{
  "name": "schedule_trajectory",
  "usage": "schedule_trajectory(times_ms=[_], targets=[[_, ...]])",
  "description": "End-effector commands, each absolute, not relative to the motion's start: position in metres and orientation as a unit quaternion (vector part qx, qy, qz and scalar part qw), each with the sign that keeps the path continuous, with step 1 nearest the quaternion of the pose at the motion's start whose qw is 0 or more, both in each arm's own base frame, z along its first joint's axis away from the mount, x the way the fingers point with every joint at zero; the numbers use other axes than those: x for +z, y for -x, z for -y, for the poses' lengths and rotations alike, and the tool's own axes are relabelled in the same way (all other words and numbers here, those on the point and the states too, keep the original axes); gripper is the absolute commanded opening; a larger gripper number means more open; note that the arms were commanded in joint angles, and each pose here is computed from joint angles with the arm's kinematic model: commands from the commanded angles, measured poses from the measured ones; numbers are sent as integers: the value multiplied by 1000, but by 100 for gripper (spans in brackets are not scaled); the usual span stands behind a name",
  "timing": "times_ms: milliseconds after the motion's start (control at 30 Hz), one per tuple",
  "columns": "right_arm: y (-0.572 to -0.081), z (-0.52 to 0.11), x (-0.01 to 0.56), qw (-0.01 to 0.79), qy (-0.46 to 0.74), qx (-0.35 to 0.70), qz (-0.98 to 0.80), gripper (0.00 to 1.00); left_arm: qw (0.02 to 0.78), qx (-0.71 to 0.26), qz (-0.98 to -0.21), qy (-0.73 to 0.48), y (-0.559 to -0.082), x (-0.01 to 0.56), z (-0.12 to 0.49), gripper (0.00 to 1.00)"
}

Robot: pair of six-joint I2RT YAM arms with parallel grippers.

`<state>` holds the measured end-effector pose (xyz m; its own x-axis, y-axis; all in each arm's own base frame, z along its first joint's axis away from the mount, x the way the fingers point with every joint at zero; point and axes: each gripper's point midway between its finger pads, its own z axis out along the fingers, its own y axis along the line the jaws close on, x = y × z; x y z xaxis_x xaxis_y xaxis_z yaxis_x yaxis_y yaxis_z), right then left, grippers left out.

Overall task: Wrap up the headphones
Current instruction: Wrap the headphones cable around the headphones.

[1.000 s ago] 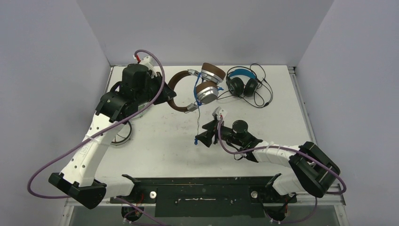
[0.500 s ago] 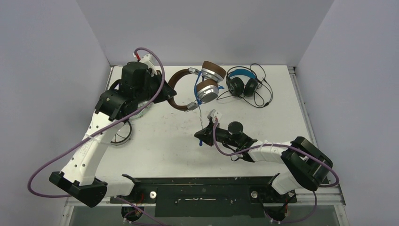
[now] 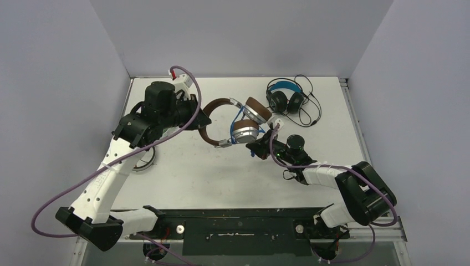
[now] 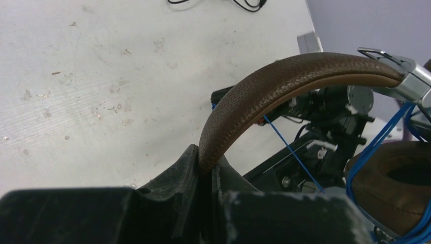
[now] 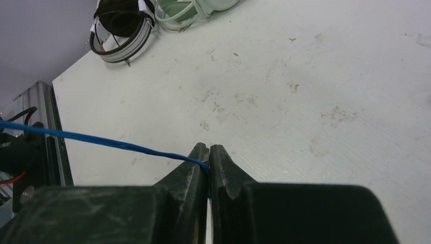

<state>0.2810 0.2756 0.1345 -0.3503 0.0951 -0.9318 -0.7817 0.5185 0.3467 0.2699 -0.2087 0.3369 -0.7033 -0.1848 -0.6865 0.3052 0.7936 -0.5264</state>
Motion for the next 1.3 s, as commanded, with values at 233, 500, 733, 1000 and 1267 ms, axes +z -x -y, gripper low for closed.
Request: schedule_trajectory(times_ms=[233, 500, 733, 1000, 1267], targets=[[-302, -276, 197, 472, 239, 471, -706, 0, 458, -315, -799, -227, -245, 317, 215, 0], [-303, -262, 211, 432, 241, 430, -755, 0, 485, -220, -784, -318, -241, 281, 212, 0], [-288, -254, 217, 391, 252, 412, -783, 0, 513, -77, -778, -355, -254, 262, 189, 0], [-257, -262, 215, 317, 266, 459, -786, 0, 543, 59, -764, -344, -285, 253, 165, 0], [-239, -284, 233, 245, 242, 552, -759, 0, 567, 112, -755, -310, -305, 256, 165, 0]])
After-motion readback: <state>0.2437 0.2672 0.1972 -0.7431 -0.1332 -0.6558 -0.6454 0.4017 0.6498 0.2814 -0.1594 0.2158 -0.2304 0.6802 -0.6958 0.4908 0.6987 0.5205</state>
